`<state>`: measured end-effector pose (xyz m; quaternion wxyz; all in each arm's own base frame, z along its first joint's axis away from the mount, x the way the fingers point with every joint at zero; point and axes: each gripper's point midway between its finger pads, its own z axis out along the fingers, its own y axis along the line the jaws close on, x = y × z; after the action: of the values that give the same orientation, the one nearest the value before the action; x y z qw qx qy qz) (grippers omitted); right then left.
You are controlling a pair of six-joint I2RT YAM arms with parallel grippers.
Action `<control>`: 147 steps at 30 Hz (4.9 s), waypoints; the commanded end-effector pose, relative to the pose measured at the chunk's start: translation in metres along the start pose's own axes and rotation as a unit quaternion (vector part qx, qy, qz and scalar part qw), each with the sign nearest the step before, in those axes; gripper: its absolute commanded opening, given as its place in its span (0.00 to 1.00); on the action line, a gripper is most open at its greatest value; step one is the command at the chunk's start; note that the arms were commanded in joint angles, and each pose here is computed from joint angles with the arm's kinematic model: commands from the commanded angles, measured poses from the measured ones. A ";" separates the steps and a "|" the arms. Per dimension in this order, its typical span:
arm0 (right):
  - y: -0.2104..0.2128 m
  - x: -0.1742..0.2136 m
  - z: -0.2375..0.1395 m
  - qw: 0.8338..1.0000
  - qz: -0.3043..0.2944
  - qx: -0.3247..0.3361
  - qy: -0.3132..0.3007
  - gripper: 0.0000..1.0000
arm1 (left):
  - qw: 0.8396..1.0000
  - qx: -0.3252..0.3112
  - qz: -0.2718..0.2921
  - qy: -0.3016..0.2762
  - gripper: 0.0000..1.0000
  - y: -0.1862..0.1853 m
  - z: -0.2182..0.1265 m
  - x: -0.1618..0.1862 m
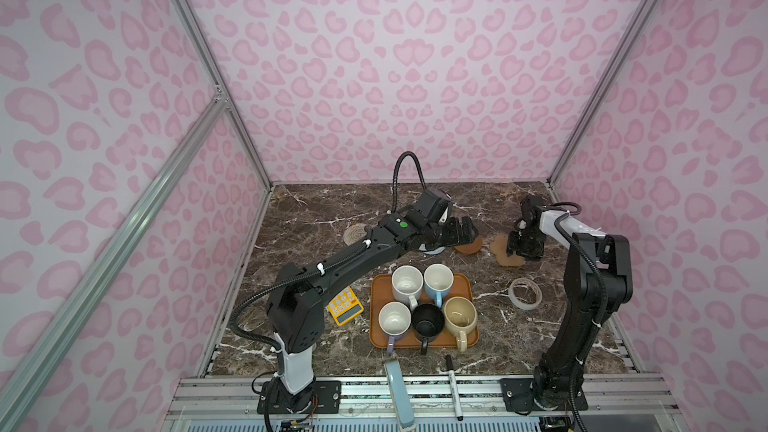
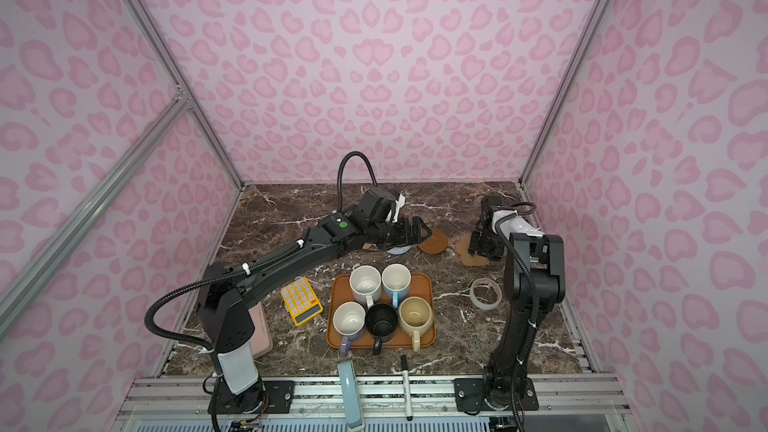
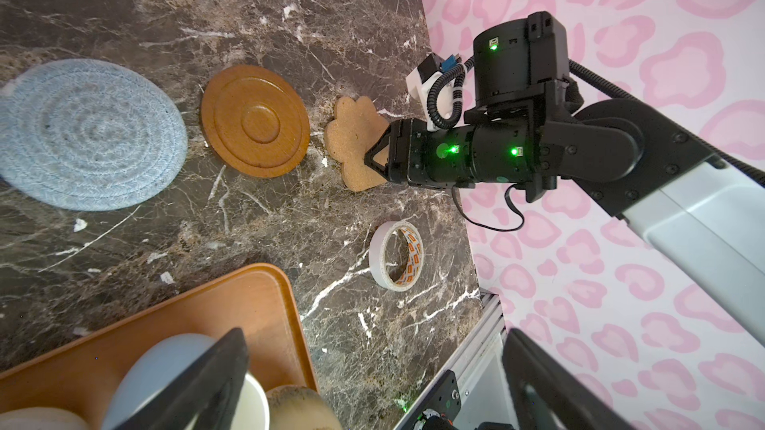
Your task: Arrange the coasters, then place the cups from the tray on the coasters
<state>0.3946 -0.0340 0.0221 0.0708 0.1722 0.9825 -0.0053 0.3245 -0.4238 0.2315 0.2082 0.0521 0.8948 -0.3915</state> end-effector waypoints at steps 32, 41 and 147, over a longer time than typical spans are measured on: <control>0.004 -0.029 -0.029 0.996 -0.011 0.010 -0.087 0.64 | 1.000 -0.001 0.000 -0.016 0.98 0.004 -0.011 -0.004; 0.049 -0.020 -0.030 0.985 -0.155 0.014 -0.069 0.65 | 1.000 -0.004 0.003 -0.023 0.98 0.005 -0.018 -0.008; 0.178 0.207 -0.203 0.874 -0.308 -0.327 -0.185 0.99 | 0.942 -0.264 -0.205 0.022 0.53 0.132 -0.075 0.133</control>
<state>0.2322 0.2097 0.1935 0.2856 -0.1751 0.9059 0.2590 0.2104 -0.2895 0.1338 0.1037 -0.1706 0.9617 -0.1877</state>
